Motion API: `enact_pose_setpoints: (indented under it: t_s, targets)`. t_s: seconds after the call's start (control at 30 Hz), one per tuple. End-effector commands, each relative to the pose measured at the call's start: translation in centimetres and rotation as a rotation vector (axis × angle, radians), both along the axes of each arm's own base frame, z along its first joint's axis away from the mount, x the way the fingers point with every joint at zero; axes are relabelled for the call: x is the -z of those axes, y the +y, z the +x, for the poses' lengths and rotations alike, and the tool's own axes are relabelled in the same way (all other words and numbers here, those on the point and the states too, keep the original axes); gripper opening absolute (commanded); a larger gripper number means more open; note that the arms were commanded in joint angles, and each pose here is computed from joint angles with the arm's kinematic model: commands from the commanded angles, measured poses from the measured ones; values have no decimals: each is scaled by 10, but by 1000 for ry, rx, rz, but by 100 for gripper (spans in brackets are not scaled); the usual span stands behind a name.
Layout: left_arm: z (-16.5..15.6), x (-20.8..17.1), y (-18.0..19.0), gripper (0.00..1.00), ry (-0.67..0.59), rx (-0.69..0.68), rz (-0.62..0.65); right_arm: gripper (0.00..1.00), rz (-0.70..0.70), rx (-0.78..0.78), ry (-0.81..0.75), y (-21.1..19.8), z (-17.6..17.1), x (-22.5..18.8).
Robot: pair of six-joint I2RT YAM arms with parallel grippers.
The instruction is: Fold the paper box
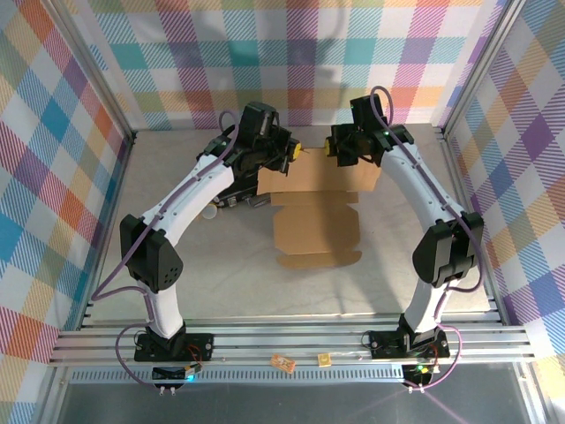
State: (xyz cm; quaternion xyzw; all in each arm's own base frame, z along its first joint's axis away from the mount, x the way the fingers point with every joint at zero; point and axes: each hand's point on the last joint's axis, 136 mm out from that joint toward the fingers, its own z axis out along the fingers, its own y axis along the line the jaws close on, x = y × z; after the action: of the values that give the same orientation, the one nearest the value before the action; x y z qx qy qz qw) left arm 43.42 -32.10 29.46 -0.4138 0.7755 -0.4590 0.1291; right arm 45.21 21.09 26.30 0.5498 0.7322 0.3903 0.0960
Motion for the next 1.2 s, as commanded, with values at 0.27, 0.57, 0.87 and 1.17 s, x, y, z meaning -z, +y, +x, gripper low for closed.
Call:
enact_pose_setpoints:
  t_s: [0.27, 0.57, 0.87, 1.17]
  targets:
    - [-44, -51, 81, 63, -387, 158, 310, 0, 61, 4, 23, -10, 1, -8]
    - [-129, 59, 96, 49, -523, 545, 551, 0, 65, 8, 87, -17, 10, -9]
    - [-112, 94, 51, 66, -728, 581, 757, 0, 68, 11, 128, -16, 9, 0]
    - [-63, 126, 34, 66, -731, 497, 863, 0, 82, 23, 145, -14, 13, 0]
